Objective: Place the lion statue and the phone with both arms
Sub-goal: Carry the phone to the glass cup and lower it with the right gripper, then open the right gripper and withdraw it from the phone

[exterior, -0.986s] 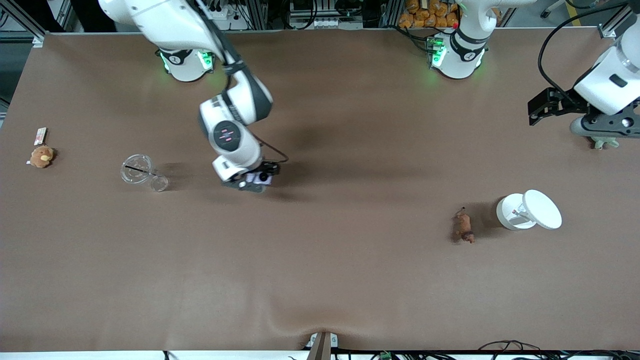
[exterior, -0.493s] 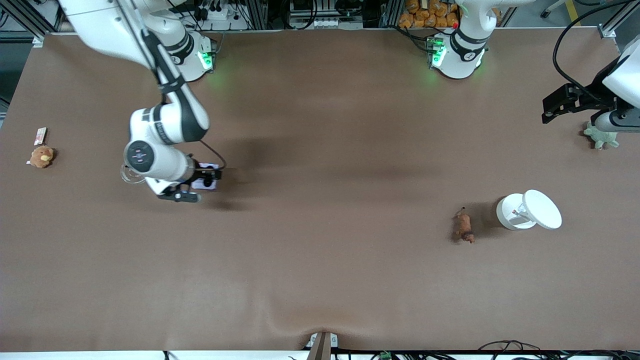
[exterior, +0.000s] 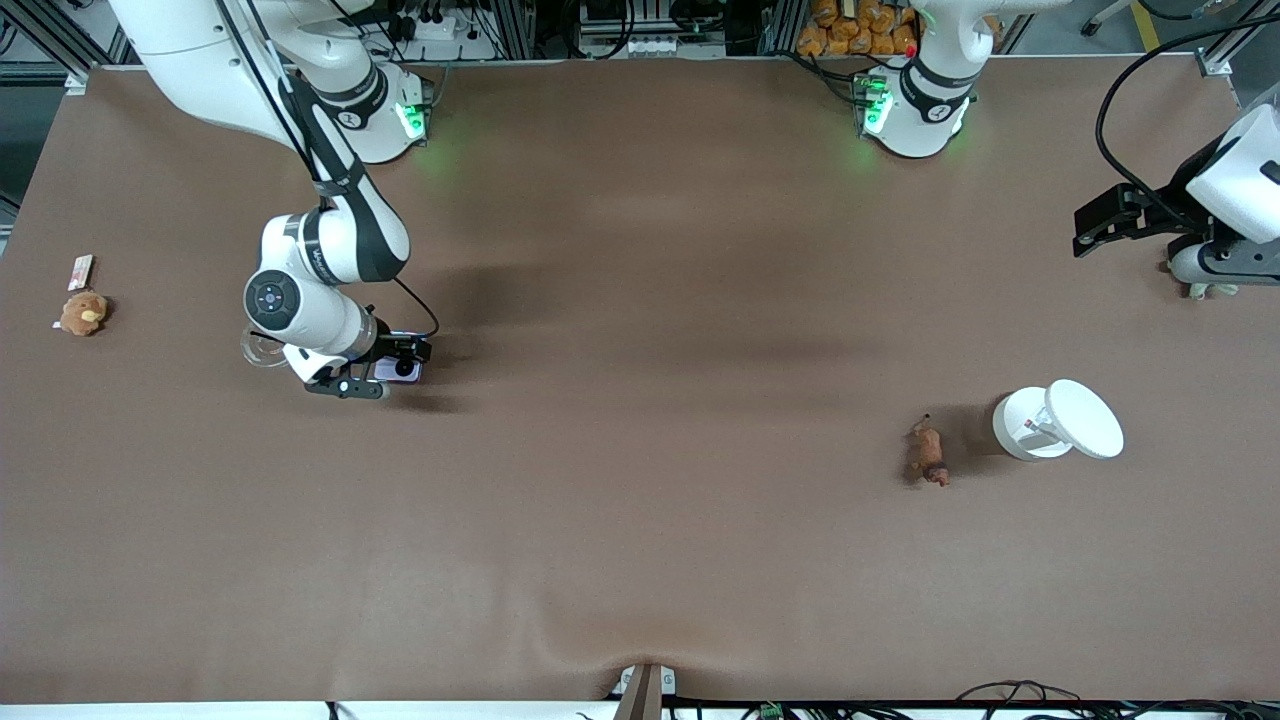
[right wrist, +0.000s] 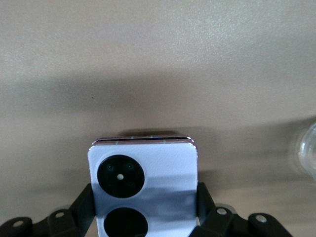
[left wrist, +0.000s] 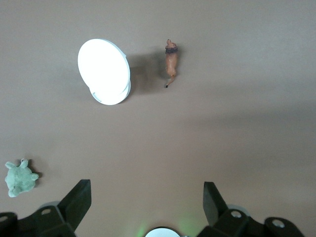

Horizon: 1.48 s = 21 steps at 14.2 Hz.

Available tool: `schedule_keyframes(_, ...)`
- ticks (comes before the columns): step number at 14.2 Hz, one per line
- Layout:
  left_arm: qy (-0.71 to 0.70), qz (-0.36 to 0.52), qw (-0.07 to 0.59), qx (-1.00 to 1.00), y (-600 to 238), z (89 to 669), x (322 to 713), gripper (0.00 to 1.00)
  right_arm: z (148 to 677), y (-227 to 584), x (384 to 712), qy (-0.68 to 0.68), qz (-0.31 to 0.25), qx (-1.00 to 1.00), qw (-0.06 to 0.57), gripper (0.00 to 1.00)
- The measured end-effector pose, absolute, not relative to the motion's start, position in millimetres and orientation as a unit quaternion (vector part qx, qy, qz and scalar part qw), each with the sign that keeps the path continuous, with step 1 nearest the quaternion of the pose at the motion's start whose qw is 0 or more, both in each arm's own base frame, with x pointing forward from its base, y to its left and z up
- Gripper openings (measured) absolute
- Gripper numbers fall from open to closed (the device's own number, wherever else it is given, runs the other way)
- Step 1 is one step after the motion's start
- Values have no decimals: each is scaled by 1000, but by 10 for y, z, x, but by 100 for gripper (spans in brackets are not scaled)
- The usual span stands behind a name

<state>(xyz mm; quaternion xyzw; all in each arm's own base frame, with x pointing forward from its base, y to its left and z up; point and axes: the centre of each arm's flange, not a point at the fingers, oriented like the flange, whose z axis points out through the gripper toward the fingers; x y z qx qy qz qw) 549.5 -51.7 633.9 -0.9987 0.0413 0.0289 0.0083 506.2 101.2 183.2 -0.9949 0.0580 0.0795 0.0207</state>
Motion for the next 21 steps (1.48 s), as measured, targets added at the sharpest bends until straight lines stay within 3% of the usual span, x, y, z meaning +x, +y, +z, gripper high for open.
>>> schedule_keyframes(7, 41, 29, 6, -999, -522, 6340, 5494, 100, 1719, 983, 5065, 61, 76, -995, 19, 86)
schedule_keyframes(9, 42, 29, 6, -999, -522, 6340, 5494, 100, 1776, 965, 5134, 63, 71, -995, 21, 99)
schedule_keyframes(12, 42, 29, 6, -999, -530, 6340, 5494, 100, 2061, 1024, 5298, 59, 100, -993, 24, 100)
schedule_keyframes(17, 42, 29, 6, -999, -525, 6338, 5495, 100, 3440, 1215, 5712, 34, 141, -989, 39, 100)
schedule_keyframes(21, 41, 29, 6, -999, -522, 6338, 5495, 100, 5003, 1313, 6003, 10, 98, -994, 53, 100)
